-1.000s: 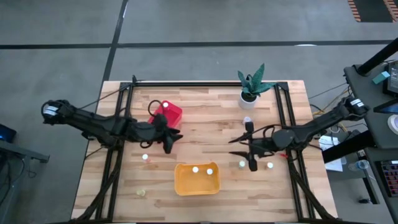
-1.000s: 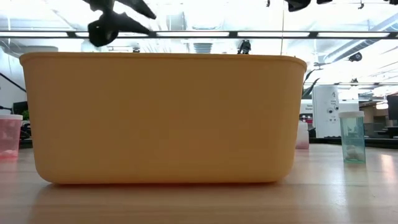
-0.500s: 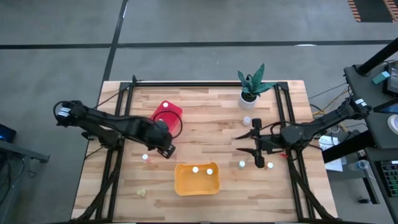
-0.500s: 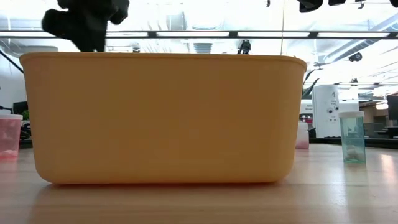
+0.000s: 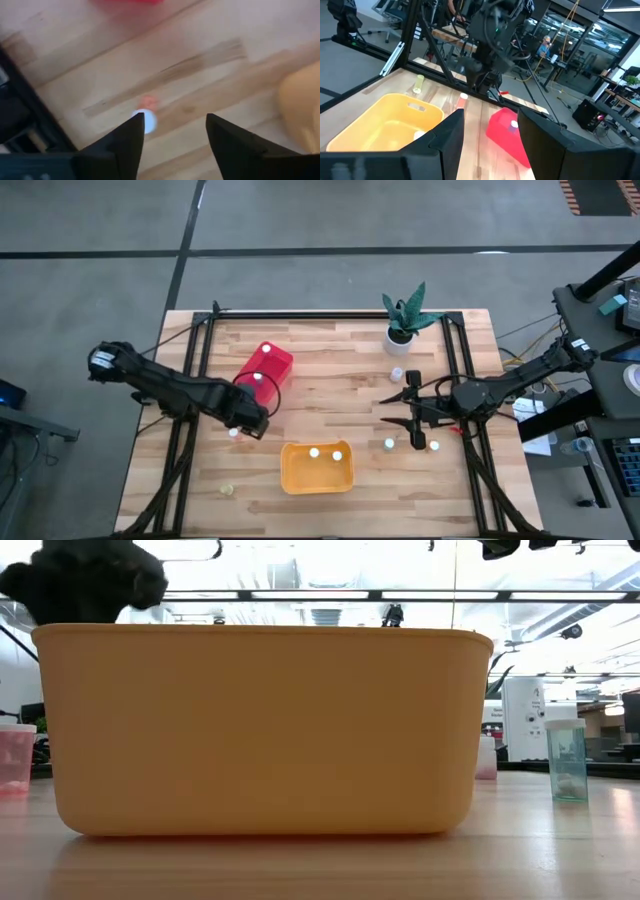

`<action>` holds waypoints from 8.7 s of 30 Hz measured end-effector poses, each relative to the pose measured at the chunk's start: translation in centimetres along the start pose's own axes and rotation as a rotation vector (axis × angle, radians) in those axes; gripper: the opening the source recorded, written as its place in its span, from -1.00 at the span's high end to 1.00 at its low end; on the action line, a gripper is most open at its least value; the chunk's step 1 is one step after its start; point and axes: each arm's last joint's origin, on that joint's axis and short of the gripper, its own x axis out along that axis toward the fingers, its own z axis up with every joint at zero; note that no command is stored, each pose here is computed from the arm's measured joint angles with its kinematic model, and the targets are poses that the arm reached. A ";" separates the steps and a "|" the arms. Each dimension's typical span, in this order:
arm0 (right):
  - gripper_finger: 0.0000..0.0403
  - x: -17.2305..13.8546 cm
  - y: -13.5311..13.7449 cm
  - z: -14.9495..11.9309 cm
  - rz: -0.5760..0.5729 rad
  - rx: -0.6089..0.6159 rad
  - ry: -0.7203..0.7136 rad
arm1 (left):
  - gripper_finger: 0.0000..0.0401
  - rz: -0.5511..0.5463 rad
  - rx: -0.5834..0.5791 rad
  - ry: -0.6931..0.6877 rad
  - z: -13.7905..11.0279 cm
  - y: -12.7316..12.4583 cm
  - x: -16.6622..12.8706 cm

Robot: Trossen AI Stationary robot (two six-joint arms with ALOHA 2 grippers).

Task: Pick and place medicine bottles into bin by pill shape (circle, oval)
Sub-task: Put the pink tablet bottle into the yellow bin, then put the white capsule bottle into the red bin

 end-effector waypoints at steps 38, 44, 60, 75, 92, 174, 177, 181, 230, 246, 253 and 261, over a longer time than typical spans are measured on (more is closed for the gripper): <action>0.12 0.1 0.0 -0.1 0.000 -0.007 0.011 | 0.37 0.044 0.007 0.102 -2.1 1.8 6.7; 0.12 0.1 0.0 -0.1 0.000 -0.007 0.011 | 0.54 0.046 0.006 0.115 -2.1 1.9 6.7; 0.12 0.1 0.0 -0.1 0.000 -0.010 0.012 | 0.51 -0.226 0.145 0.093 -1.2 -2.3 -2.0; 0.12 0.1 0.0 -0.1 0.000 -0.010 0.012 | 0.51 -0.352 0.590 -0.070 0.0 -11.7 -6.6; 0.12 0.1 0.0 -0.1 -0.001 -0.015 0.012 | 0.50 -0.137 1.035 -0.091 -2.1 -16.6 -3.5; 0.12 0.1 0.0 -0.2 -0.001 -0.016 0.014 | 0.11 0.066 1.157 -0.078 -2.5 -16.8 3.6; 0.12 0.1 0.0 -0.2 -0.001 -0.014 0.014 | 0.11 0.039 1.172 -0.095 -2.4 -16.6 2.5; 0.12 0.1 0.0 -0.2 -0.001 0.001 0.013 | 0.11 0.002 1.195 -0.126 -2.3 -16.1 1.0; 0.12 -0.5 -6.2 -2.2 -0.550 0.782 0.806 | 0.11 -0.221 1.106 -1.075 -0.6 -5.3 -7.5; 0.12 0.7 -9.4 -7.7 -0.758 0.851 1.099 | 0.11 -0.210 1.092 -1.075 -0.2 -5.5 -7.2; 0.12 1.8 -9.8 -10.1 -0.753 0.836 1.226 | 0.11 -0.208 1.094 -1.073 -0.2 -5.5 -7.0; 0.12 2.3 -9.8 -10.6 -0.717 0.840 1.232 | 0.11 -0.188 1.108 -1.057 -0.3 -5.3 -5.9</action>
